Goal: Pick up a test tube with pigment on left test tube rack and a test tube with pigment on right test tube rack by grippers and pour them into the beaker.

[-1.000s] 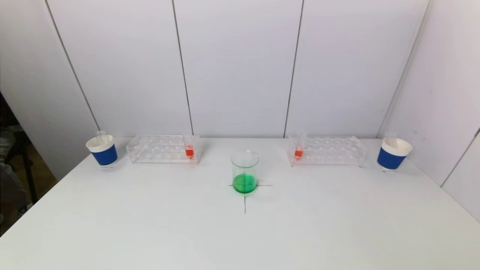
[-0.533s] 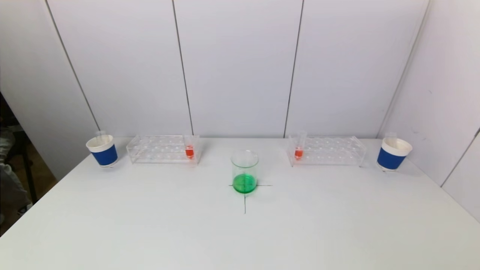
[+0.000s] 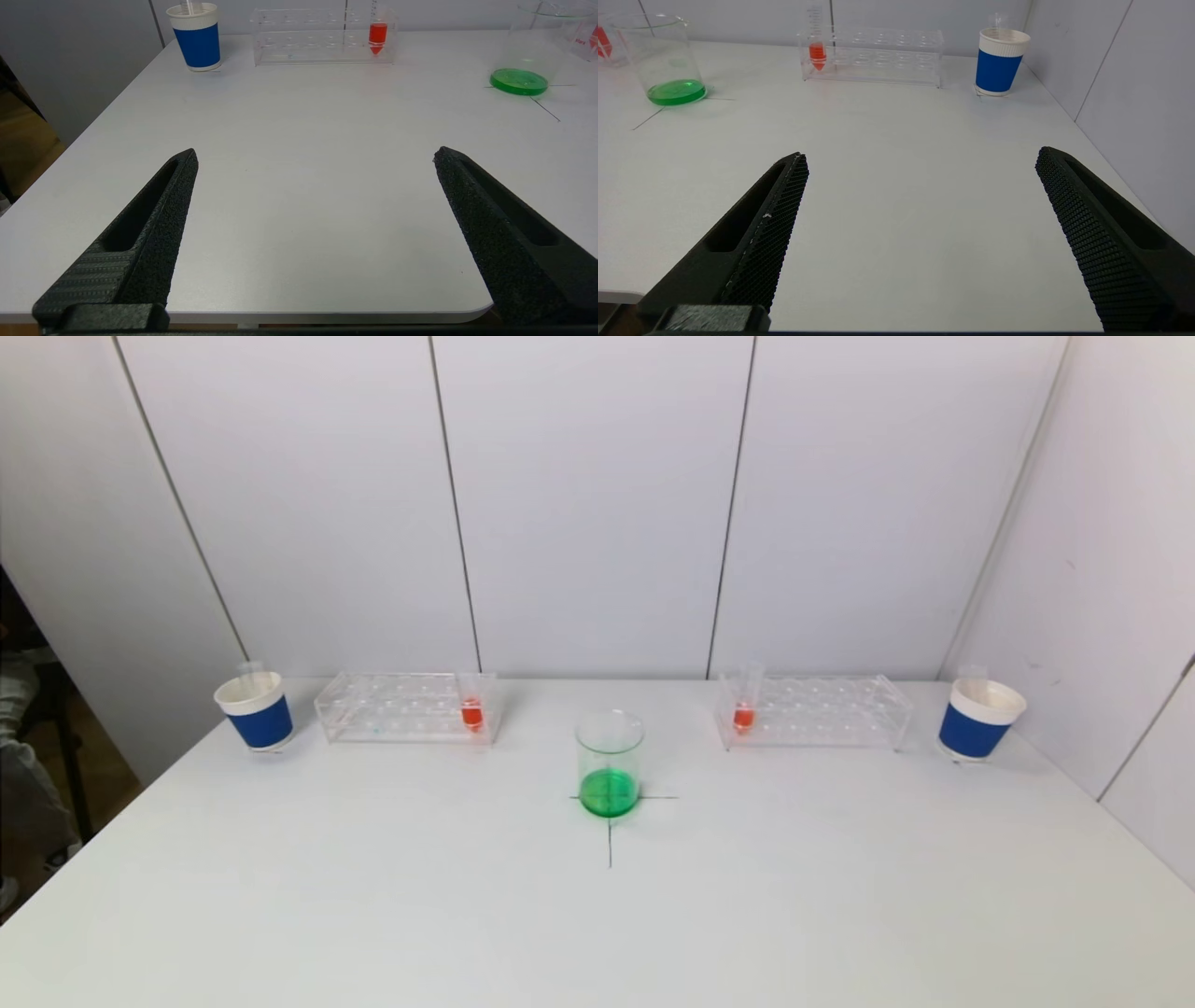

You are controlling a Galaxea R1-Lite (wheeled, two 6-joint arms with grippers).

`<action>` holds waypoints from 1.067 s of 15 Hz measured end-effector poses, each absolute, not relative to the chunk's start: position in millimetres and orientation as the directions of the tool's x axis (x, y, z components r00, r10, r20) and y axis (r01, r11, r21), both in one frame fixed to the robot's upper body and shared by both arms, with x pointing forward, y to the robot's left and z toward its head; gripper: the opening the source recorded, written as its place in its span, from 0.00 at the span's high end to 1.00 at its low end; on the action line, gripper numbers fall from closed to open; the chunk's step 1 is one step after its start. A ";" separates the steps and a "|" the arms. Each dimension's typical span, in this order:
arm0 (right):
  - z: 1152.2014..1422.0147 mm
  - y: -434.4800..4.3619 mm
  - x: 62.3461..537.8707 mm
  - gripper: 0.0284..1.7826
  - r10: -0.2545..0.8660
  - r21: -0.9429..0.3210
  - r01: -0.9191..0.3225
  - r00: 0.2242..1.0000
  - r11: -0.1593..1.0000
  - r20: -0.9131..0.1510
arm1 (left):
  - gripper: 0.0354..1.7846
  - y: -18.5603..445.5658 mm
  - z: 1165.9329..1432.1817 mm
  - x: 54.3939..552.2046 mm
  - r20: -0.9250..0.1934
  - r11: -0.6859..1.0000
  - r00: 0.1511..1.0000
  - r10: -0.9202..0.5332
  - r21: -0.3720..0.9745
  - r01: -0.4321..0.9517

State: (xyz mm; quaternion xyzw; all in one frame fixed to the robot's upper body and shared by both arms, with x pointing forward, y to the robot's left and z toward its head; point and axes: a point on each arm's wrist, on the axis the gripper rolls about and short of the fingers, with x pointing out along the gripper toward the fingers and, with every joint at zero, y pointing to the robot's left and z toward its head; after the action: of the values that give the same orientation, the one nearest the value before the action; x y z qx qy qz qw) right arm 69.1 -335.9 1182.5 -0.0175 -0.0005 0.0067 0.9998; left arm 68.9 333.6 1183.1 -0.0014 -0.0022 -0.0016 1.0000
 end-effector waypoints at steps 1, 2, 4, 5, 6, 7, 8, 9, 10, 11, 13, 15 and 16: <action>1182.5 -335.9 69.1 0.01 0.013 -0.035 -0.013 1.000 0.999 0.001 | 0.01 333.6 1183.1 69.0 0.004 1.000 1.000 -0.004 -0.003 0.004; 1182.5 -335.9 69.1 0.01 0.013 -0.035 -0.013 1.000 0.999 0.001 | 0.01 333.6 1183.1 69.0 0.004 1.000 1.000 -0.003 -0.003 0.003; 1182.5 -335.9 69.1 0.01 0.013 -0.034 -0.013 1.000 0.999 0.001 | 0.01 333.6 1183.2 69.0 0.004 1.000 1.000 -0.003 -0.002 0.003; 1182.5 -335.9 69.1 0.01 0.013 -0.034 -0.013 1.000 0.999 0.001 | 0.01 333.6 1183.2 69.0 0.004 1.000 1.000 -0.004 -0.003 0.004; 1182.5 -335.9 69.1 0.01 0.013 -0.035 -0.013 1.000 0.999 0.001 | 0.01 333.6 1183.1 69.0 0.004 1.000 1.000 -0.003 -0.003 0.003; 1182.5 -335.9 69.1 0.01 0.013 -0.034 -0.013 1.000 0.999 0.001 | 0.01 333.6 1183.2 69.0 0.004 1.000 1.000 -0.003 -0.003 0.003; 1182.6 -335.9 69.1 0.01 0.013 -0.035 -0.013 1.000 0.999 0.002 | 0.01 333.6 1183.1 69.0 0.004 1.000 1.000 -0.003 -0.003 0.003; 1182.5 -335.9 69.1 0.01 0.013 -0.035 -0.013 1.000 0.999 0.001 | 0.01 333.6 1183.2 69.0 0.004 1.000 1.000 -0.004 -0.003 0.004; 1182.5 -335.9 69.1 0.01 0.013 -0.035 -0.013 1.000 0.999 0.001 | 0.01 333.6 1183.1 69.0 0.004 1.000 1.000 -0.004 -0.003 0.004; 1182.5 -335.9 69.1 0.01 0.013 -0.035 -0.013 1.000 0.999 0.001 | 0.01 333.6 1183.1 69.0 0.004 1.000 1.000 -0.003 -0.003 0.003; 1182.5 -335.9 69.1 0.01 0.013 -0.035 -0.013 1.000 0.999 0.001 | 0.01 333.6 1183.2 69.0 0.004 1.000 1.000 -0.004 -0.003 0.004; 1182.5 -335.9 69.1 0.01 0.013 -0.035 -0.013 1.000 0.999 0.001 | 0.01 333.6 1183.2 69.0 0.004 1.000 1.000 -0.004 -0.003 0.004; 1182.5 -335.9 69.1 0.01 0.013 -0.034 -0.013 1.000 0.999 0.001 | 0.01 333.6 1183.1 69.0 0.004 1.000 1.000 -0.004 -0.003 0.004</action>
State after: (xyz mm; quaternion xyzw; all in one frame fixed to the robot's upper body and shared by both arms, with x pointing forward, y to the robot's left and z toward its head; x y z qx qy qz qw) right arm 69.1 -335.9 1182.5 -0.0172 -0.0008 0.0067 0.9998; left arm 69.0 333.6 1183.1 -0.0014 -0.0019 -0.0018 1.0000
